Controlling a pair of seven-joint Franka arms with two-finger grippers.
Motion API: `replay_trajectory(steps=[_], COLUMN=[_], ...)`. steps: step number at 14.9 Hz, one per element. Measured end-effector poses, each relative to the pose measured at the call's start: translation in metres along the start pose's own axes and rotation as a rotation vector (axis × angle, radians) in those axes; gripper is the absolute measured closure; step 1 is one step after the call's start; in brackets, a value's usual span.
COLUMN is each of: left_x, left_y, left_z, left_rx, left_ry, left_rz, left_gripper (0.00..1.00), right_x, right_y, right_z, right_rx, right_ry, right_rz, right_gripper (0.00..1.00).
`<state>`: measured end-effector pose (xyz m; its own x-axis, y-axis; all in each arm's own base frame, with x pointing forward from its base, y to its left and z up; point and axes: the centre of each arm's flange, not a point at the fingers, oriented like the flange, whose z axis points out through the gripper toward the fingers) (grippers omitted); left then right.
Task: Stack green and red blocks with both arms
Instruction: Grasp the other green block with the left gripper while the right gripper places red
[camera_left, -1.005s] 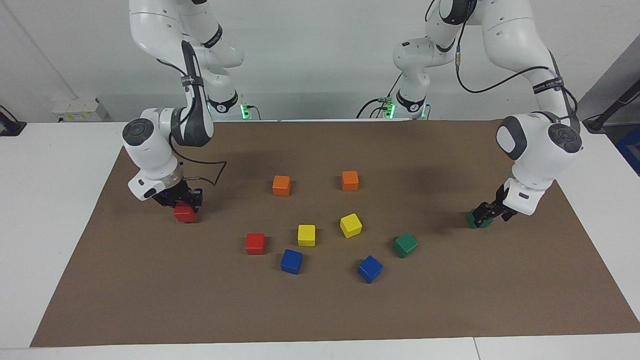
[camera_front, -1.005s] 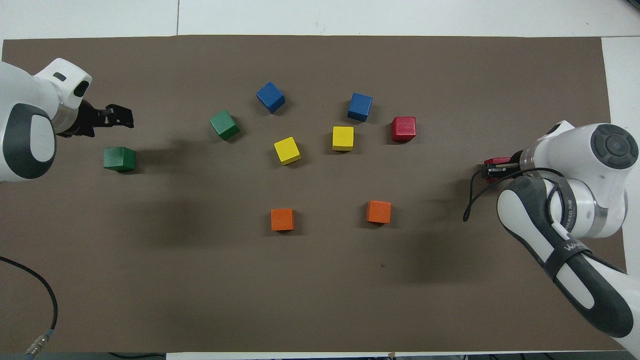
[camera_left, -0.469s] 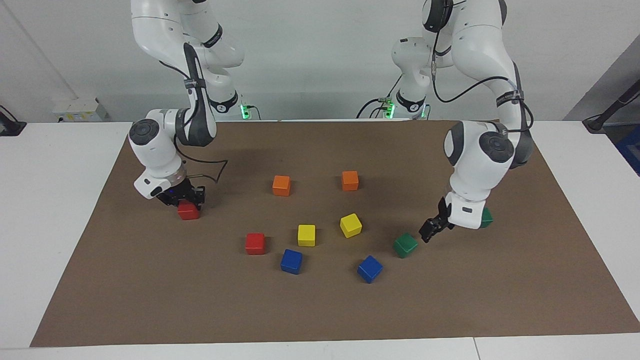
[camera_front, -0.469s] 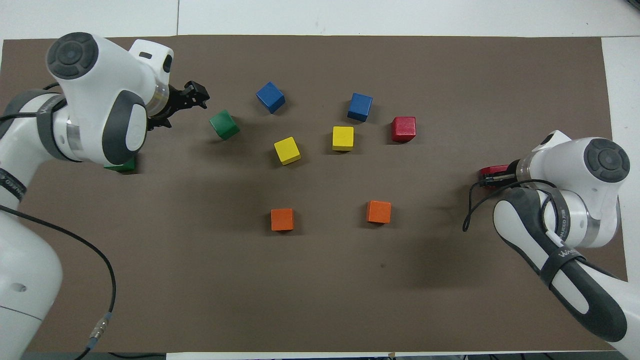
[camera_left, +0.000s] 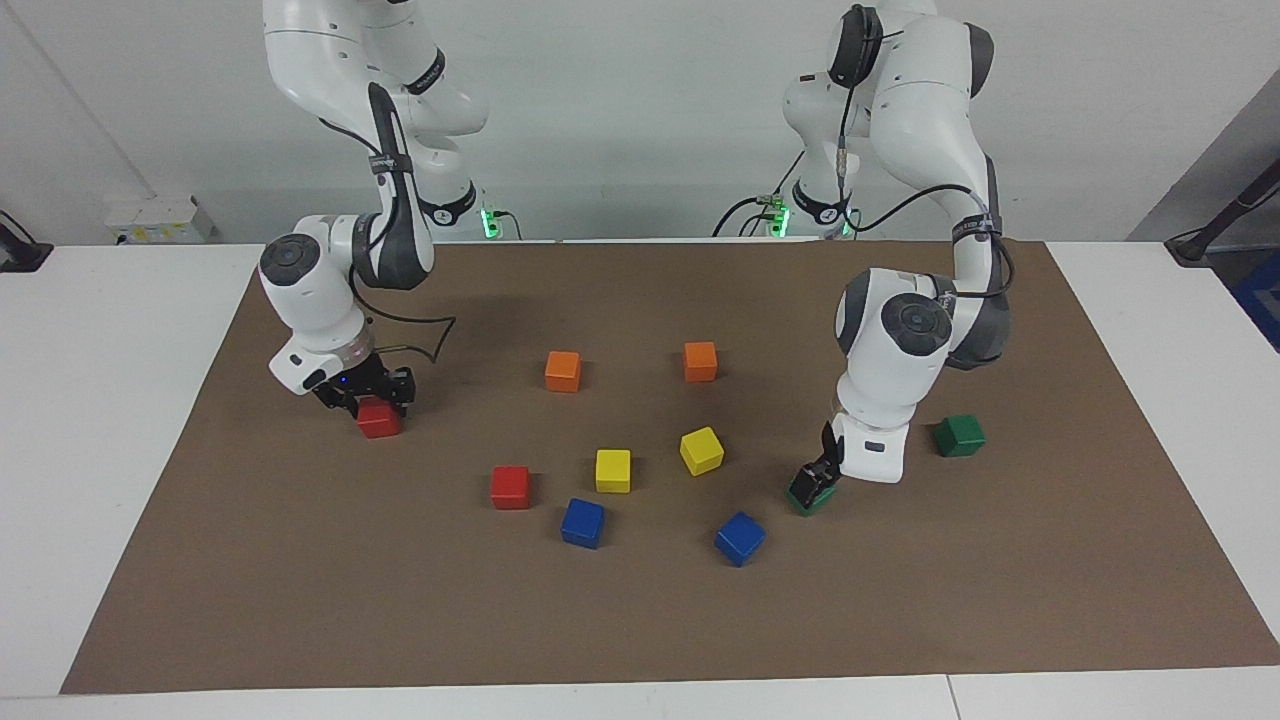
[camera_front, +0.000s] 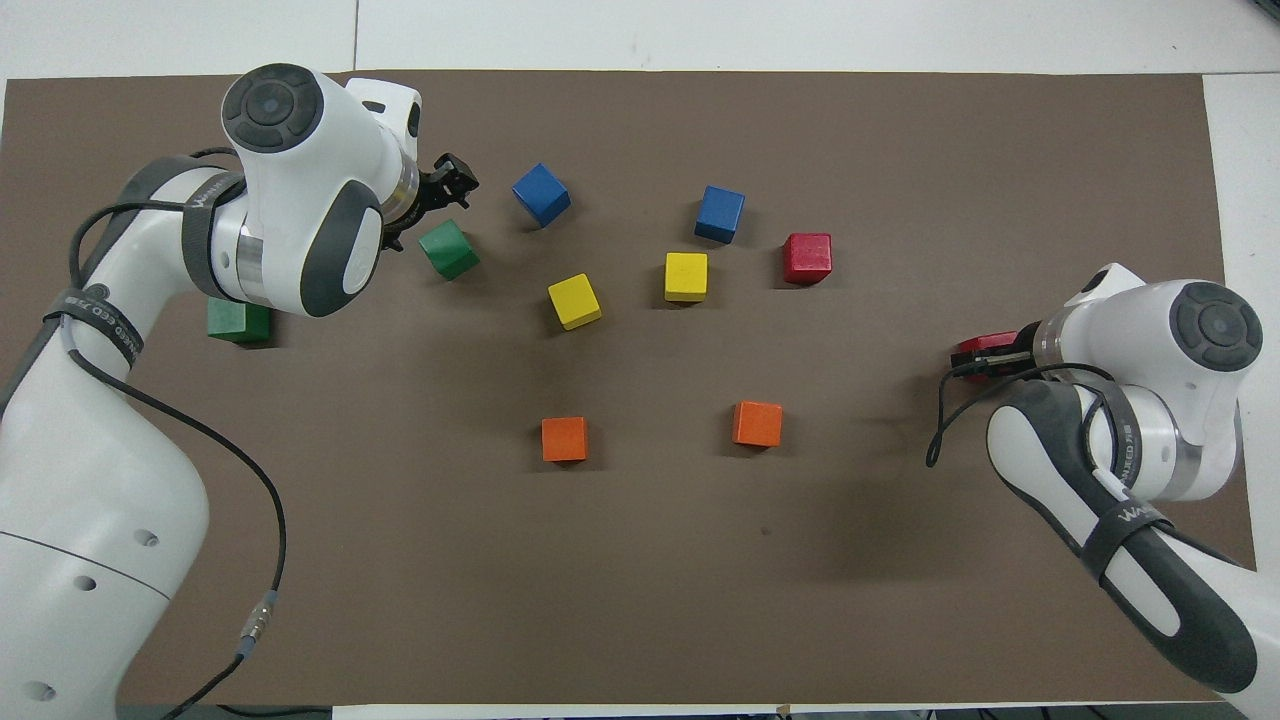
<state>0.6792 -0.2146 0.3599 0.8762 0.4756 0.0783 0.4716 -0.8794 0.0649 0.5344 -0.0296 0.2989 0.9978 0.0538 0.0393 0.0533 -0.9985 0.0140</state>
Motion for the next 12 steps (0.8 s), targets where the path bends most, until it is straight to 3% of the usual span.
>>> replay_trajectory(steps=[1,2,5,9,12], left_x=[0.0,-0.001,-0.011,-0.018,-0.022], left_y=[-0.001,-0.001,-0.006,-0.007,-0.005], left_z=[0.003,0.007,0.031,0.042,0.044], left_rx=[0.01,0.013,0.008,0.003,0.0], left_ry=[0.009,0.019,0.024,0.025,0.026], left_rz=[0.006,0.013,0.008,-0.034,-0.034], left_gripper=[0.0,0.0,0.0,0.0,0.0], right_x=[0.001,0.004,0.019,0.049,0.069], right_y=[0.001,0.001,-0.001,-0.046,-0.084], right_z=[-0.003,-0.009,-0.059,-0.16,-0.185], right_rx=[-0.001,-0.001,0.002,0.002,0.008], right_ry=[0.006,0.008,-0.022,0.026,0.03], right_rz=[0.001,0.002,0.021,-0.01,-0.065], right_gripper=[0.01,0.0,0.0,0.0,0.0])
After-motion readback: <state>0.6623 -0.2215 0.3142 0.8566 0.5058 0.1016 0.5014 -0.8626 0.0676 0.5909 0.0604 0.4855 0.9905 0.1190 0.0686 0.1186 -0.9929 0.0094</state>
